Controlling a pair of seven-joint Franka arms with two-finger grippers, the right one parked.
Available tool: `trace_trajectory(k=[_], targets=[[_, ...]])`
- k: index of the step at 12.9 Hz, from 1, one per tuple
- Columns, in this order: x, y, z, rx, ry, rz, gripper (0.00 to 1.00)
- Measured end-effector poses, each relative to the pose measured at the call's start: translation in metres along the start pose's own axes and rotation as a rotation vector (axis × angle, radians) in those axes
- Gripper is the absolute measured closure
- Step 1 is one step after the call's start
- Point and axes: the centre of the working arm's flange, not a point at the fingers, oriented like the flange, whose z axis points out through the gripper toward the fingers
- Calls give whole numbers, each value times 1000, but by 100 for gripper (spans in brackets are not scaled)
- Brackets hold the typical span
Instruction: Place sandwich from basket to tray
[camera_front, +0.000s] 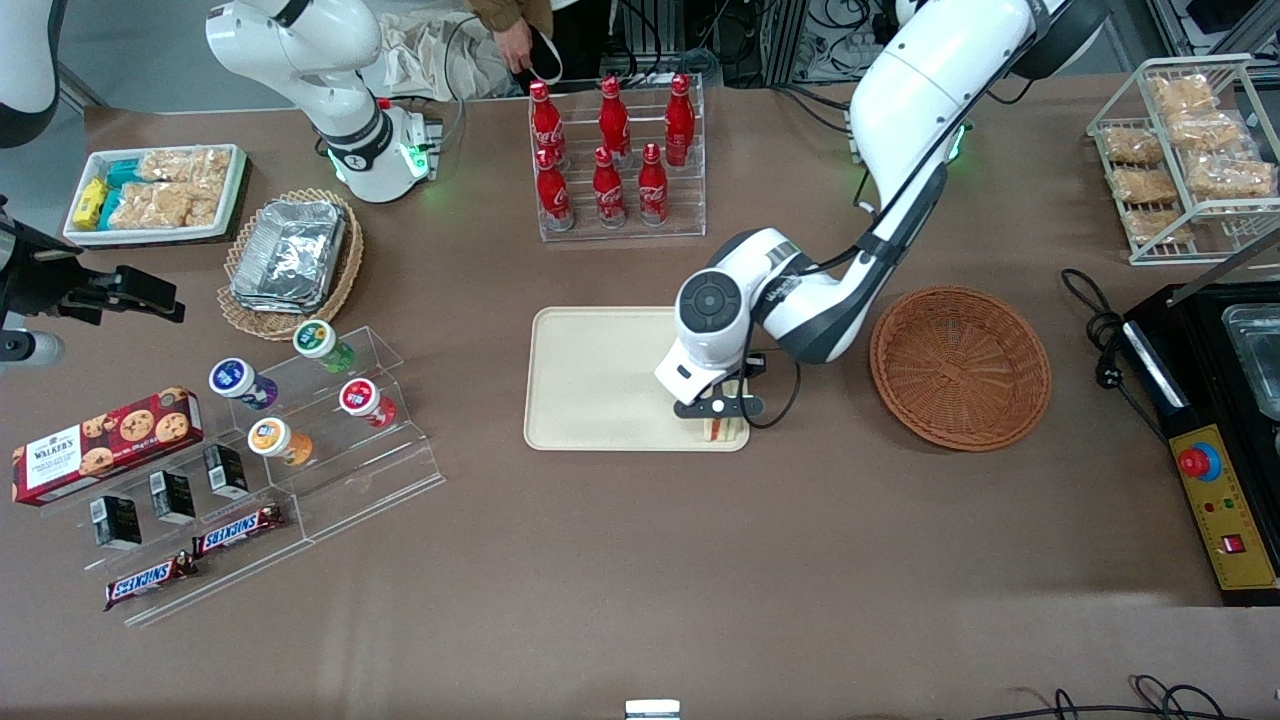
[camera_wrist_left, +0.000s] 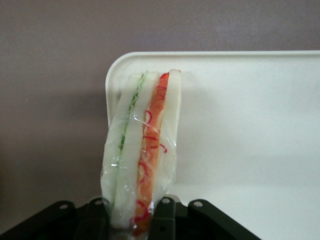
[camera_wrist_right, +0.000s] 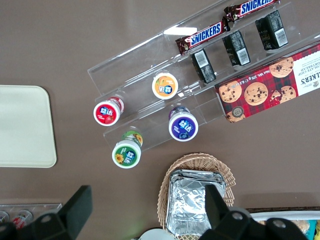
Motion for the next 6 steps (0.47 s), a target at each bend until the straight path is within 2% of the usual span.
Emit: trace_trajectory(k=[1, 3, 6], targets=[[-1, 2, 4, 2, 2, -2, 71], [1, 2, 6, -4, 7, -14, 50], [13, 1, -12, -31, 37, -40, 17]])
